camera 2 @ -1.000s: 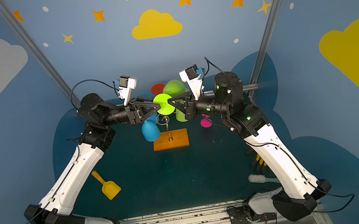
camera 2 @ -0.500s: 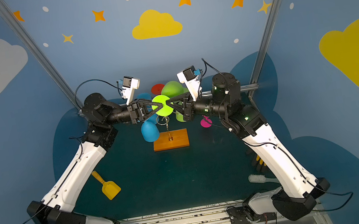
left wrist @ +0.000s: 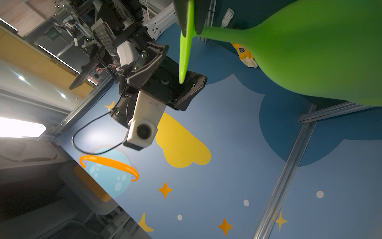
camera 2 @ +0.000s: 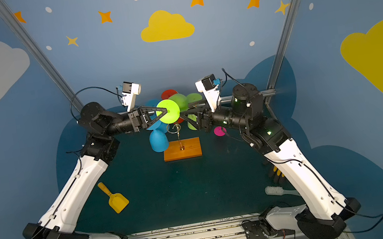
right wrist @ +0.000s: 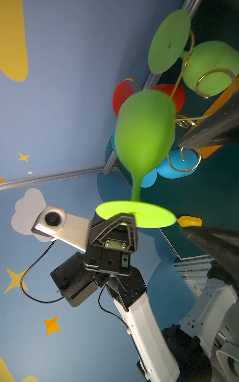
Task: Take the wine glass off the wine glass rack
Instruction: Pick up the wine glass from the wine glass rack.
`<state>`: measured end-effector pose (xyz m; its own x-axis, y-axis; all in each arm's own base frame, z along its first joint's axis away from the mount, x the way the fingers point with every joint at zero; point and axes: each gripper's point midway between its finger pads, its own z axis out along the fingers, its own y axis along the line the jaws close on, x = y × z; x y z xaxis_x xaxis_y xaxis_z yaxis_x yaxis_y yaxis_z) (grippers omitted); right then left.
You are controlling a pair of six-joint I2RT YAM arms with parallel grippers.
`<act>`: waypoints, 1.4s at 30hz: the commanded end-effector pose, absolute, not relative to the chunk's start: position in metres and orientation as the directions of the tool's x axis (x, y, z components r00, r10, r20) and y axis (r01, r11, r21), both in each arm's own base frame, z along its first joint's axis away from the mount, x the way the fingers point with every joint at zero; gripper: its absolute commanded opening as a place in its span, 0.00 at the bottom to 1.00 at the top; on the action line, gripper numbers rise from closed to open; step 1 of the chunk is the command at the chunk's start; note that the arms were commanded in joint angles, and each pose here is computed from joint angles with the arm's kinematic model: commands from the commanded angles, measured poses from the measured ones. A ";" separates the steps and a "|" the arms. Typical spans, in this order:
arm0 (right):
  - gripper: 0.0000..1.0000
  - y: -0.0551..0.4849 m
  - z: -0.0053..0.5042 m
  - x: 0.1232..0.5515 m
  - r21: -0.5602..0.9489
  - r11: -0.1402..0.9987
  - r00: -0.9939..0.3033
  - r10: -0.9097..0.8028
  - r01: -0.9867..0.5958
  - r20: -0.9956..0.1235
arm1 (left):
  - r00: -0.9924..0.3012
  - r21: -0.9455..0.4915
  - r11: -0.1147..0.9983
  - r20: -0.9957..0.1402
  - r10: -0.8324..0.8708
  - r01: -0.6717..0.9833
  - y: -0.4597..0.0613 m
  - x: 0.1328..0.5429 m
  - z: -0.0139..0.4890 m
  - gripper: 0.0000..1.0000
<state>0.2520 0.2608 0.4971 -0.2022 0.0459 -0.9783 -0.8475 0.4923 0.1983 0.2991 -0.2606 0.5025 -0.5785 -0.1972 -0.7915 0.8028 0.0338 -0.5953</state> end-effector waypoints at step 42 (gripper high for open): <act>0.86 0.341 0.469 0.323 -0.449 0.322 0.415 -0.173 -0.833 -0.893 | -0.672 -0.667 -0.114 -0.704 -0.230 0.737 -0.244 0.273 0.552 0.03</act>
